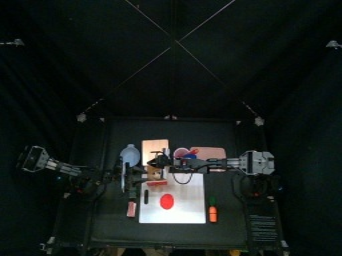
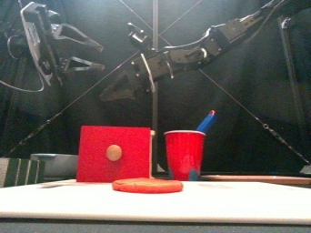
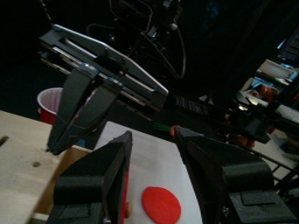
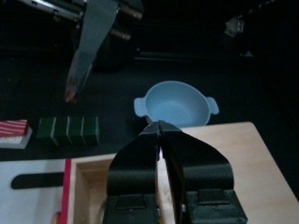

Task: Get the cutter from the drawer then cut the dough then place the extra dough in the bowl
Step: Place the cutter on the board

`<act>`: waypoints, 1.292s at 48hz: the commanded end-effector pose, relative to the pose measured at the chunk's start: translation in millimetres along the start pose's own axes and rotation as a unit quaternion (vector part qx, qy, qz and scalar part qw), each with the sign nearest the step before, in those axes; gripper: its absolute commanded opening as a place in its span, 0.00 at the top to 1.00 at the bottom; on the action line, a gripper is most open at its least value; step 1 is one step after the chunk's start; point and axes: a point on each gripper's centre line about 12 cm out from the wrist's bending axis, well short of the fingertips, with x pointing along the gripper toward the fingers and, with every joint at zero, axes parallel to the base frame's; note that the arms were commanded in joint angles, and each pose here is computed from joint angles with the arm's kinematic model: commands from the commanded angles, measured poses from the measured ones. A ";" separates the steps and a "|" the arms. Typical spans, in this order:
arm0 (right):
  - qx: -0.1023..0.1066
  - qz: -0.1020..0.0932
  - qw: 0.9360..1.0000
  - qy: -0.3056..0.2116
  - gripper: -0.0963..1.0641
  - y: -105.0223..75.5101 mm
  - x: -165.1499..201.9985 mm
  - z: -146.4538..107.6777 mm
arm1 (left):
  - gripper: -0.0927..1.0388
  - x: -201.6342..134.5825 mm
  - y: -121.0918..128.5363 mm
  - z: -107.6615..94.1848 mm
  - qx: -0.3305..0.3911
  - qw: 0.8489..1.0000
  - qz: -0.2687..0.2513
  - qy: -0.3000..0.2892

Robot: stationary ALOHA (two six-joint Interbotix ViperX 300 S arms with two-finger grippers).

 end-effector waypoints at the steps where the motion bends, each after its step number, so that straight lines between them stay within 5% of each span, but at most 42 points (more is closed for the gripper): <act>1: -0.006 0.005 0.999 0.032 0.45 7.3 -14.5 9.8 | 0.20 -2.1 1.4 11.8 0.023 0.999 -0.004 -0.025; 7: -0.004 0.012 0.998 0.065 0.29 14.4 -13.1 2.7 | 0.20 -5.5 5.5 14.4 0.032 0.999 0.000 -0.032; 42: -0.027 0.018 0.992 0.122 0.30 21.4 22.8 -18.7 | 0.20 -12.8 2.0 4.9 0.080 0.996 -0.033 -0.021; 62: -0.021 0.015 0.988 0.151 0.34 19.1 38.2 -35.0 | 0.20 -16.3 3.1 -1.5 0.078 0.996 -0.034 -0.011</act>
